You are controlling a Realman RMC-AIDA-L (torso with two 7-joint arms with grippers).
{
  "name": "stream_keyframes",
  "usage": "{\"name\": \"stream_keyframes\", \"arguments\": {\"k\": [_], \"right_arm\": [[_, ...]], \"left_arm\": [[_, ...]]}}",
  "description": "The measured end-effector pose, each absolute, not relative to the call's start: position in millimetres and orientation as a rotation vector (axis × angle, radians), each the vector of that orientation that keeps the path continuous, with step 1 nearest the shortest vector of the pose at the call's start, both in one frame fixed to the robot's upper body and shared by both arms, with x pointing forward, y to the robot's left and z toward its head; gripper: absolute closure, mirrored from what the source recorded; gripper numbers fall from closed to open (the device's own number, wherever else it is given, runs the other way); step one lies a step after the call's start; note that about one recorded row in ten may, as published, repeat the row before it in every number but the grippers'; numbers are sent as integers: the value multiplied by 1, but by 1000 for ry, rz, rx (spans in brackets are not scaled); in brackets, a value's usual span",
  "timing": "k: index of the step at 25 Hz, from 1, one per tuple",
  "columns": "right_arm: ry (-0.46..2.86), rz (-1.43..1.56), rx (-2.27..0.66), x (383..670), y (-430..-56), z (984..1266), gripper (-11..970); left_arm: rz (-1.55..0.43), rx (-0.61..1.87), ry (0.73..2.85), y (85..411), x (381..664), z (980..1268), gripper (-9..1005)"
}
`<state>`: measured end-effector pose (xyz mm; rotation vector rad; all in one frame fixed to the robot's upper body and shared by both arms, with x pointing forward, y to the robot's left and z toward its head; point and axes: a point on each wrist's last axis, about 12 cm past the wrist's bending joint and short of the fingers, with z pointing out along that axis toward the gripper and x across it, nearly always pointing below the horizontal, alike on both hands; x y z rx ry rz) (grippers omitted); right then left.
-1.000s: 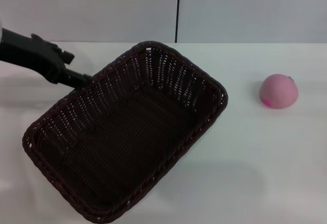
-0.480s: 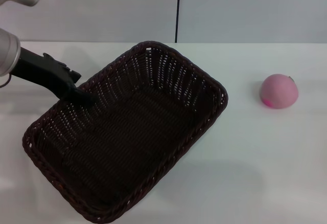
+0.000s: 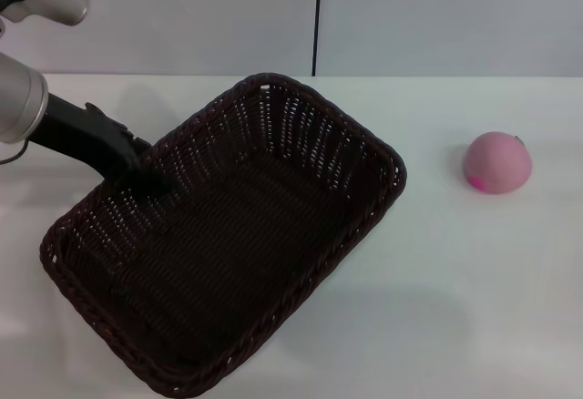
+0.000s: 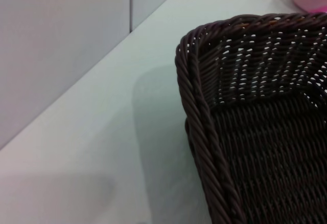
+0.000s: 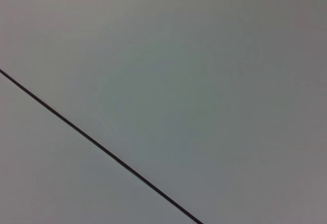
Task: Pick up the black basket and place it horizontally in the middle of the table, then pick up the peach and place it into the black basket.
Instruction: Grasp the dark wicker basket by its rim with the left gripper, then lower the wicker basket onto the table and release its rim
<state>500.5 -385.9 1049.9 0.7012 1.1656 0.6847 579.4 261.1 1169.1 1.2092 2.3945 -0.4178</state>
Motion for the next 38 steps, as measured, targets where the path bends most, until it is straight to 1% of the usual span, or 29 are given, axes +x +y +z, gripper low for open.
{"name": "stream_keyframes", "arguments": {"k": [4,13,17,18,24,27,34,38], "right_arm": [[1166,685,702,501,-386,1050,334],[1167,684,704,500,-386,1049,335],[1169,680,707,498,-387,1048,335],[1170,680,708,498,-387,1048,335],[1172,674,712,495,-388,1047,335],[1173,672,714,494,-389,1046,335],[1173,672,715,494,-389,1046,335],[1174,675,714,497,-388,1047,335]], "left_arm": [[-425,1215,2395,261,579,1167,424],[-430,1207,2394,262,579,1165,654],[-433,1212,2375,264,578,1165,749],[-464,1211,2339,265,577,1166,773],[-617,1156,2107,276,571,1179,784],[-656,1124,2022,284,568,1184,789],[-711,1087,1881,297,560,1194,797],[-716,1131,1834,299,559,1201,797]]}}
